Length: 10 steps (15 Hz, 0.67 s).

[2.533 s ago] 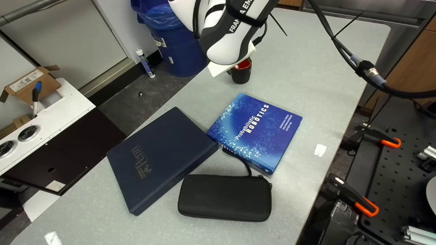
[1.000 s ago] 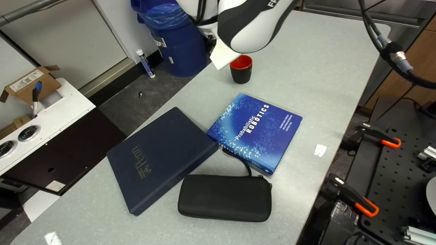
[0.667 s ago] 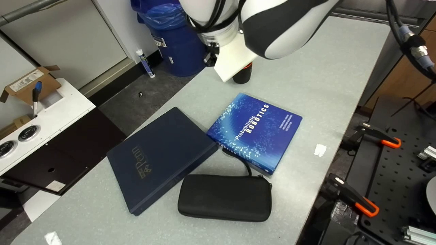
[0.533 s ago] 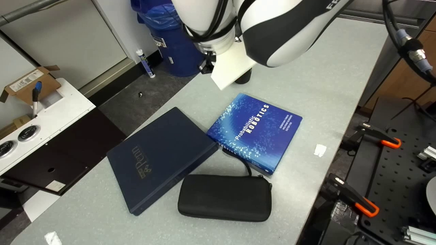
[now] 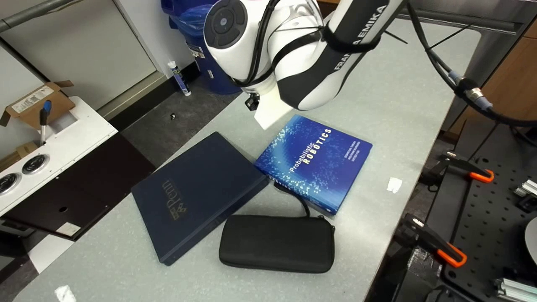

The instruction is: Take the pen out of the red and black mug

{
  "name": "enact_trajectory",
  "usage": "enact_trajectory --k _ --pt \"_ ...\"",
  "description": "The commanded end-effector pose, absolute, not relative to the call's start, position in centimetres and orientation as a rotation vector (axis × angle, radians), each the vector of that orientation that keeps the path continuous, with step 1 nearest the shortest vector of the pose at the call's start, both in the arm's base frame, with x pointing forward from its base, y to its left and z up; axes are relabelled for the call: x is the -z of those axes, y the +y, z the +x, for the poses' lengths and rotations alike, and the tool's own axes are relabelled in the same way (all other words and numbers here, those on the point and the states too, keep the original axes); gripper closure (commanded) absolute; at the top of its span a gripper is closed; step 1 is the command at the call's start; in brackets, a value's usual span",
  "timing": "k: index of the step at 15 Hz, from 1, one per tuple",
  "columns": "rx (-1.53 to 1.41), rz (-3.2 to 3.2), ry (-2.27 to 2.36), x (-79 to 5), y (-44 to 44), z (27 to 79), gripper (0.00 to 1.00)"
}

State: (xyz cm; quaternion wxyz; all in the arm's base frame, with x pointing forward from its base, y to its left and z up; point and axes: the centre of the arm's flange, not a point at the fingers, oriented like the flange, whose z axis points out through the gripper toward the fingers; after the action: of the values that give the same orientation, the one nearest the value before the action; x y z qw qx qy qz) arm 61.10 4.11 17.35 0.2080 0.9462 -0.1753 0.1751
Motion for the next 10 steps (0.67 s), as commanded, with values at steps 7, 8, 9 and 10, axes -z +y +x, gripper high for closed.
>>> enact_trajectory --k 7,8,9,10 --pt "-0.321 2.675 -0.469 -12.0 3.8 65.7 0.63" --pt "-0.315 2.676 -0.459 -12.0 3.8 65.6 0.61" --pt "-0.318 2.676 -0.455 -12.1 3.9 65.4 0.55" --pt "-0.328 2.671 -0.456 -12.4 3.9 65.3 0.48"
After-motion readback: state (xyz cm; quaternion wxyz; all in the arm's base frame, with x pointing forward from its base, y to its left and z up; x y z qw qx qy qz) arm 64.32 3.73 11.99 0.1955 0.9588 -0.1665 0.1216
